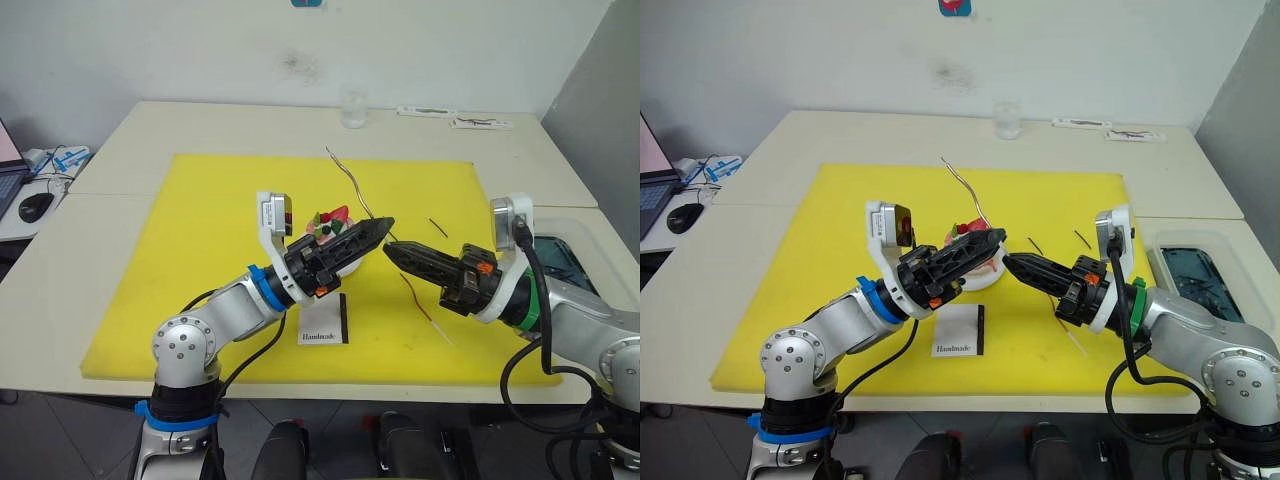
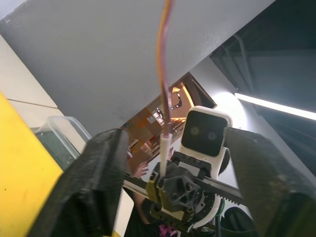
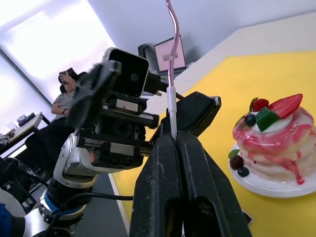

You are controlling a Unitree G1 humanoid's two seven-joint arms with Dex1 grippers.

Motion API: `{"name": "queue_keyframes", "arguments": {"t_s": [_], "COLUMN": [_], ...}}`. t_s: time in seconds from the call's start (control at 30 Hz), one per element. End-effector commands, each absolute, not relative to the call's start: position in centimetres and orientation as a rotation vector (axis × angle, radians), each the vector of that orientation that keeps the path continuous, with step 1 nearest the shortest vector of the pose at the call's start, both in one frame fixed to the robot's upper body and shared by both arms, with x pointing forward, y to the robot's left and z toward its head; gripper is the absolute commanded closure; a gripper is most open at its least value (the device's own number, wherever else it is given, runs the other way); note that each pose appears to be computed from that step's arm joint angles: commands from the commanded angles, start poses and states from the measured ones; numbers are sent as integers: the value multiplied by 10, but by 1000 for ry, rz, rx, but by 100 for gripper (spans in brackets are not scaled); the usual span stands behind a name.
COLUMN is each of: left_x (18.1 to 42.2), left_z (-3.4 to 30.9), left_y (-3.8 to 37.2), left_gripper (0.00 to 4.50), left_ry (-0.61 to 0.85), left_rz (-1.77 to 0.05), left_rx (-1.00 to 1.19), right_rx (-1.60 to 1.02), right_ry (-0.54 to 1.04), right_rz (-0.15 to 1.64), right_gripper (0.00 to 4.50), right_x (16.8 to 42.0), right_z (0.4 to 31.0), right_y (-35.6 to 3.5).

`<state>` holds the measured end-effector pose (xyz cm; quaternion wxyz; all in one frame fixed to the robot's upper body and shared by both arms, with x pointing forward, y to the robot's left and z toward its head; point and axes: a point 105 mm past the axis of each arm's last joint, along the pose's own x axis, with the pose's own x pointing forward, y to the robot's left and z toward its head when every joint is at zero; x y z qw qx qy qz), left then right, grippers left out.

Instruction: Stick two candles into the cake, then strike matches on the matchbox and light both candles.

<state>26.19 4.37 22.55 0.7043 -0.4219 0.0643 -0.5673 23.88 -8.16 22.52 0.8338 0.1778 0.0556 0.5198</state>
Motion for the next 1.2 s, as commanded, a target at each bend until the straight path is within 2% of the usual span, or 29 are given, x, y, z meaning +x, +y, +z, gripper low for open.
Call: {"name": "queue_keyframes", "arguments": {"t_s": [0.03,0.23,0.5,0.6,0.77,0.87,1.03,1.2], "left_x": [255,253,254,254,258,263,279,312], "left_z": [236,236,235,235,237,245,257,254], "left_y": [42,41,43,44,48,59,101,155], "left_gripper": [244,442,447,450,450,450,450,450], "left_ry": [112,114,116,112,77,17,-67,-119], "left_rz": [-1318,-1332,-1329,-1328,-1294,-1241,-1054,-804], "left_rx": [-948,-947,-940,-926,-824,-689,-407,-159], "right_rx": [363,370,398,406,322,226,-50,-199], "right_ry": [66,70,96,96,106,110,47,-58], "right_rz": [1148,1157,1188,1183,1152,1119,1028,1065], "right_gripper": [450,450,450,392,222,222,222,222], "right_x": [230,228,224,224,227,229,240,244], "right_z": [238,238,236,236,231,226,221,233], "right_y": [-76,-75,-73,-74,-79,-86,-100,-89]}}
